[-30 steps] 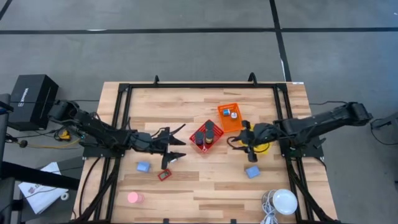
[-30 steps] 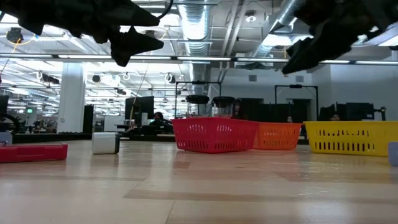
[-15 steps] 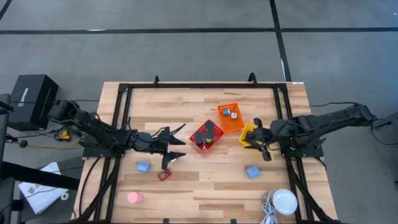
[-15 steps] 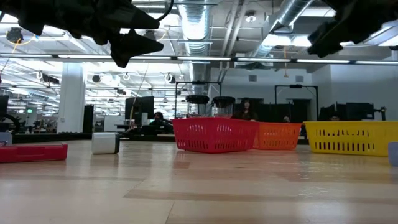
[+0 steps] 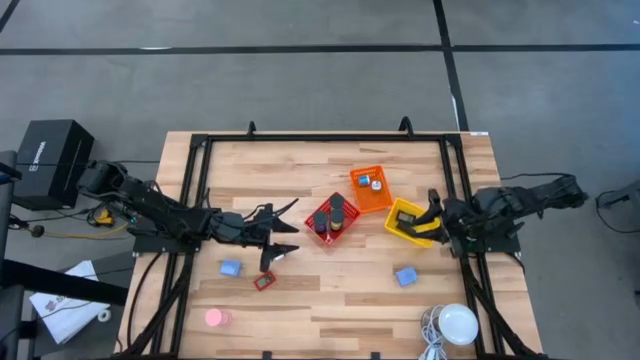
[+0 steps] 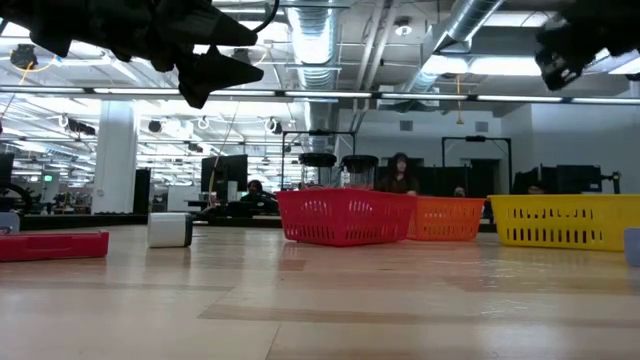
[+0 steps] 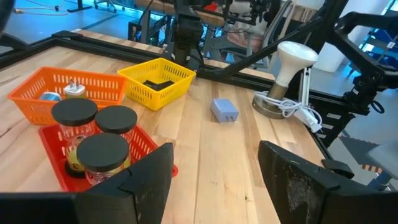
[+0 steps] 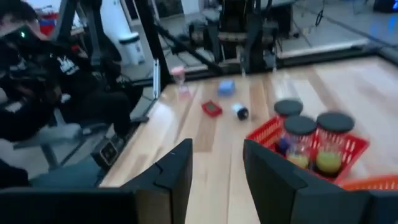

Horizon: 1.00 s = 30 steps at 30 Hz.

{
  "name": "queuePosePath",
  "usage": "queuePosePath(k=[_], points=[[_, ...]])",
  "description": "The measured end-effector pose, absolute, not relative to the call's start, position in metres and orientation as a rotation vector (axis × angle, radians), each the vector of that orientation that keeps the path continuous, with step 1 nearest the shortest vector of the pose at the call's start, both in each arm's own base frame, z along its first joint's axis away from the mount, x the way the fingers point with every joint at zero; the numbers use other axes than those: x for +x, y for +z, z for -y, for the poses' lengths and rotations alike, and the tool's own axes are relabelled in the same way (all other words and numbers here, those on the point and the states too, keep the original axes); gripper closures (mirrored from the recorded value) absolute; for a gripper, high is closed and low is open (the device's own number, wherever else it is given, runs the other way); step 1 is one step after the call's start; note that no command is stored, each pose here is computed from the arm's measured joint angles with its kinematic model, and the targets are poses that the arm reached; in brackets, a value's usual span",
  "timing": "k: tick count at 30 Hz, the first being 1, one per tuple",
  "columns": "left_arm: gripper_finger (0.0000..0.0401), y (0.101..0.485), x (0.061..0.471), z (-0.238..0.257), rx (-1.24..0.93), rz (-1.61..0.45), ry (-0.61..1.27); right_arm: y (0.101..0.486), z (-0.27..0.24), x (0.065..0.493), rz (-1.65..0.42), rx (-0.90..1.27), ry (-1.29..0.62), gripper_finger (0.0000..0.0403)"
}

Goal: Pick & Place Office items
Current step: Put the right blue charger adapter into the orange bin

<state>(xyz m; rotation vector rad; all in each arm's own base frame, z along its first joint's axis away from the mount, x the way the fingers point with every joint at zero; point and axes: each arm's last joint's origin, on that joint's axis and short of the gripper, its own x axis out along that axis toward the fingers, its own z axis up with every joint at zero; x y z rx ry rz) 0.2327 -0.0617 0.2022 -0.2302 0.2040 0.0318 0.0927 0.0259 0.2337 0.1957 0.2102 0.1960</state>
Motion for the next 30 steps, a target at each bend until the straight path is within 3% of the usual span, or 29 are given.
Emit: queuePosePath(k=[3, 8, 12, 24, 30], points=[[0.0169, 0.202, 0.233, 0.062, -0.231, -0.203, 0.032, 0.224, -0.027, 0.093, -0.248, 0.187, 0.208, 0.027], [0.0169, 0.203, 0.233, 0.062, -0.234, -0.197, 0.031, 0.226, -0.034, 0.094, -0.184, -0.055, 0.387, 0.0268], [0.0169, 0.203, 0.233, 0.062, -0.238, -0.196, 0.037, 0.228, -0.038, 0.095, -0.155, -0.104, 0.425, 0.026], [0.0169, 0.205, 0.233, 0.058, -0.285, -0.154, 0.167, 0.203, -0.057, 0.116, -0.426, -0.102, 0.496, 0.0161], [0.0169, 0.205, 0.233, 0.057, -0.282, -0.144, 0.211, 0.182, -0.071, 0.127, -0.602, -0.161, 0.543, 0.0146]])
